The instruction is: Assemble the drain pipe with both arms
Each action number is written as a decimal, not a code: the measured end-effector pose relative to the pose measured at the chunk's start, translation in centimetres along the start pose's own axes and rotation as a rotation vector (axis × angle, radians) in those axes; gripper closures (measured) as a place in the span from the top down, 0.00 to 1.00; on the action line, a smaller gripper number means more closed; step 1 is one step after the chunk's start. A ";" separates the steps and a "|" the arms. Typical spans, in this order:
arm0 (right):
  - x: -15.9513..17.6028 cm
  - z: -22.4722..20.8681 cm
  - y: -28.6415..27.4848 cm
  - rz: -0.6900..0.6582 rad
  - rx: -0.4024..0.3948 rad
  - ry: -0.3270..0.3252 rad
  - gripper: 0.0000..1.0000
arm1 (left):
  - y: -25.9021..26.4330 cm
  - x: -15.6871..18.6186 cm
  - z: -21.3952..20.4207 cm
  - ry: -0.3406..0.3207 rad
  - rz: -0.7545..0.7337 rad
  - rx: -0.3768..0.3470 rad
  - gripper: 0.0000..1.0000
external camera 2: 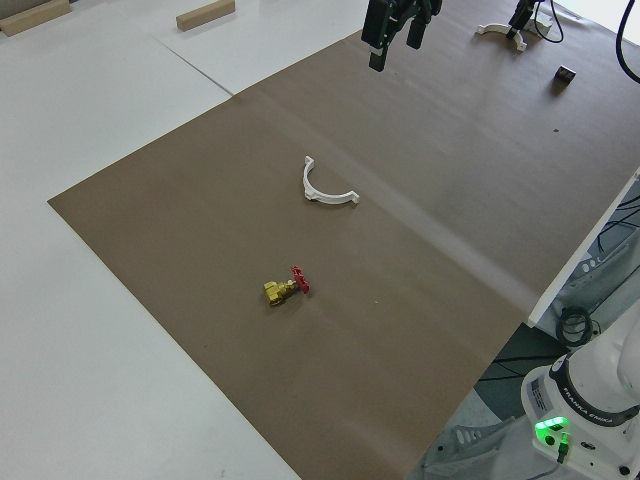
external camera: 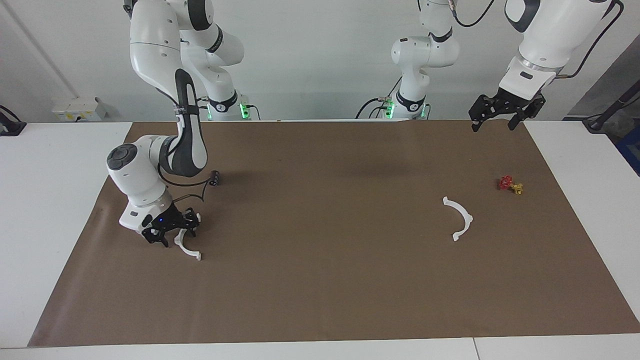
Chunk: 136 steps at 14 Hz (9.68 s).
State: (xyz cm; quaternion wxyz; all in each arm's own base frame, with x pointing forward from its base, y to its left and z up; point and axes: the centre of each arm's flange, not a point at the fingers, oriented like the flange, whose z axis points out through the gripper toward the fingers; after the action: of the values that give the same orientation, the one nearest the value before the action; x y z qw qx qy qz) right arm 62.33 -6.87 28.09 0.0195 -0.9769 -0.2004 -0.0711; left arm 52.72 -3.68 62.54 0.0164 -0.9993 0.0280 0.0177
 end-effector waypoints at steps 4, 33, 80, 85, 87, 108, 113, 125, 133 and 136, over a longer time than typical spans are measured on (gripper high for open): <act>0.3 -0.1 -0.3 -0.008 0.000 0.003 0.78 | 0.0 0.0 0.0 0.000 0.000 0.000 1.00; 13.1 -2.3 -39.6 0.415 0.017 -0.022 0.21 | 0.0 0.0 0.0 0.000 0.000 0.000 1.00; 4.7 -23.7 -13.7 0.495 -0.013 -0.247 1.00 | 0.7 4.2 19.2 0.263 -0.270 -0.047 1.00; -0.5 -22.8 -7.6 0.454 0.023 -0.296 1.00 | -1.4 3.3 26.8 0.238 -0.312 -0.042 1.00; -2.7 -22.6 -5.3 0.431 0.014 -0.315 1.00 | -2.5 2.7 28.6 0.245 -0.333 -0.042 1.00; 0.2 -33.3 -5.9 0.397 -0.108 -0.160 1.00 | -1.8 3.1 32.4 0.229 -0.328 -0.043 0.09; -0.5 -33.2 -4.7 0.421 -0.106 -0.162 1.00 | 4.9 4.7 29.6 0.261 -0.417 -0.090 0.08; -0.8 -33.4 -5.5 0.412 -0.094 -0.195 1.00 | 27.7 -0.6 26.2 0.171 -0.783 -0.140 0.08; -0.9 -33.8 -6.4 0.445 -0.040 -0.198 1.00 | 33.4 -4.9 31.3 0.149 -0.693 -0.078 0.08; -0.5 -33.9 -7.7 0.424 -0.036 -0.207 1.00 | 32.9 -4.3 31.4 0.161 -0.702 -0.087 0.08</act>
State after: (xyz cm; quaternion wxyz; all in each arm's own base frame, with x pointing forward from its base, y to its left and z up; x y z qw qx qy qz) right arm 54.39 -2.21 61.61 -0.0041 -0.9994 0.0099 0.0314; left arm 45.48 -35.21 30.31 -0.0232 -0.9461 -0.3162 -0.0666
